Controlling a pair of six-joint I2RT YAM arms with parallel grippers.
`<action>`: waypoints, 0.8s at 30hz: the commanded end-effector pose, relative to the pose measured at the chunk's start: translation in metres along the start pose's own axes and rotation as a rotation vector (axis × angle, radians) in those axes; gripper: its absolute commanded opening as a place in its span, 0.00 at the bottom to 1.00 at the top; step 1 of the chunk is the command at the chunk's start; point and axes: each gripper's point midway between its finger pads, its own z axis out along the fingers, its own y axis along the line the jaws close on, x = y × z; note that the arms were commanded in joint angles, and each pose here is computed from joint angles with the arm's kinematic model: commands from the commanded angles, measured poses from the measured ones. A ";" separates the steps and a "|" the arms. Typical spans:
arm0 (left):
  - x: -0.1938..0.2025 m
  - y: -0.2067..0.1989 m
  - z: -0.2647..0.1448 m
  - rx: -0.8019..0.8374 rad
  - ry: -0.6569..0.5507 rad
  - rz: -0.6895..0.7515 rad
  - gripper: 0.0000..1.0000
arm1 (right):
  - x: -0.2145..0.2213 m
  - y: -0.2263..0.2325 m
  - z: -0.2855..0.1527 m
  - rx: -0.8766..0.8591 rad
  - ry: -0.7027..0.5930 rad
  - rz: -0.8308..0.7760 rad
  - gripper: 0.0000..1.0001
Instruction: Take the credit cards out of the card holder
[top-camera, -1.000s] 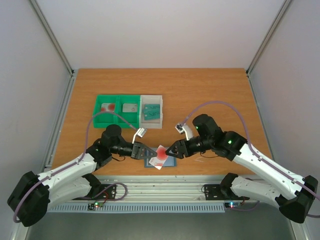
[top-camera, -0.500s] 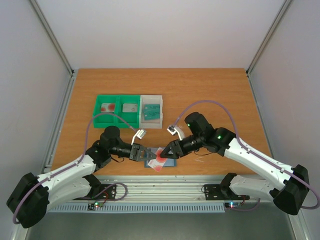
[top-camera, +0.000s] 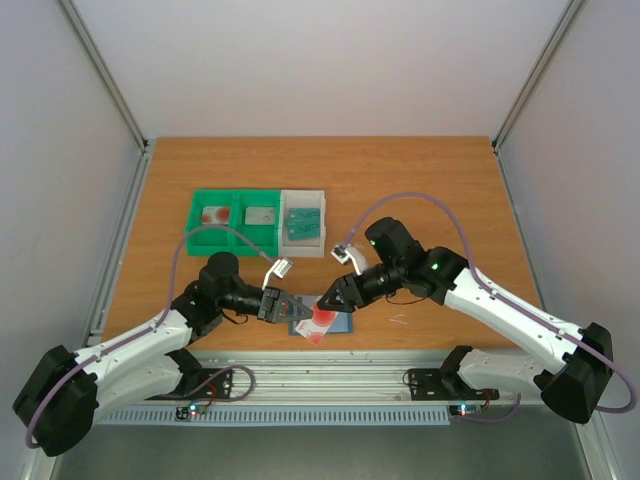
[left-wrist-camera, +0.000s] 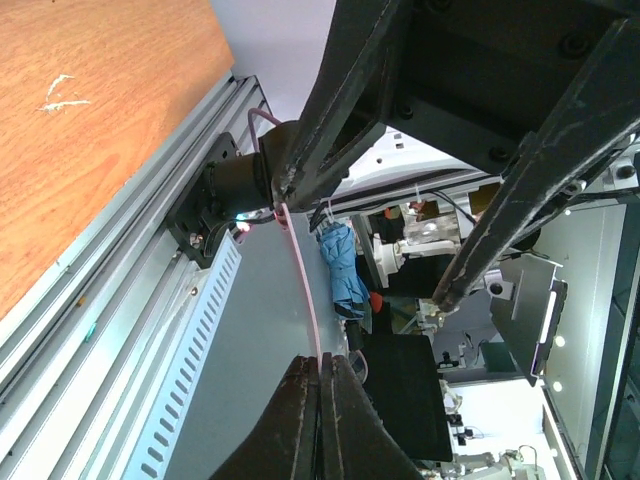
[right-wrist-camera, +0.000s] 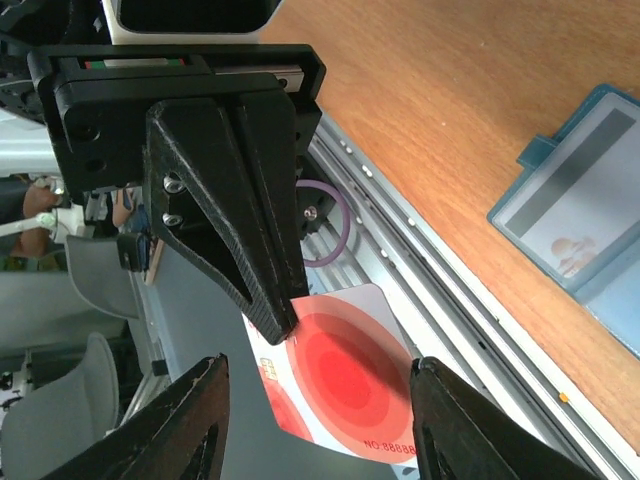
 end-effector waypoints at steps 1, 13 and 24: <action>-0.001 -0.016 -0.001 0.053 0.000 0.086 0.00 | 0.001 0.007 0.001 -0.032 0.020 -0.031 0.50; -0.001 -0.015 -0.001 0.049 -0.003 0.079 0.00 | -0.008 0.001 -0.009 0.066 -0.017 -0.051 0.61; -0.003 -0.018 -0.001 0.057 -0.007 0.090 0.00 | 0.000 0.011 0.006 -0.068 0.037 -0.034 0.22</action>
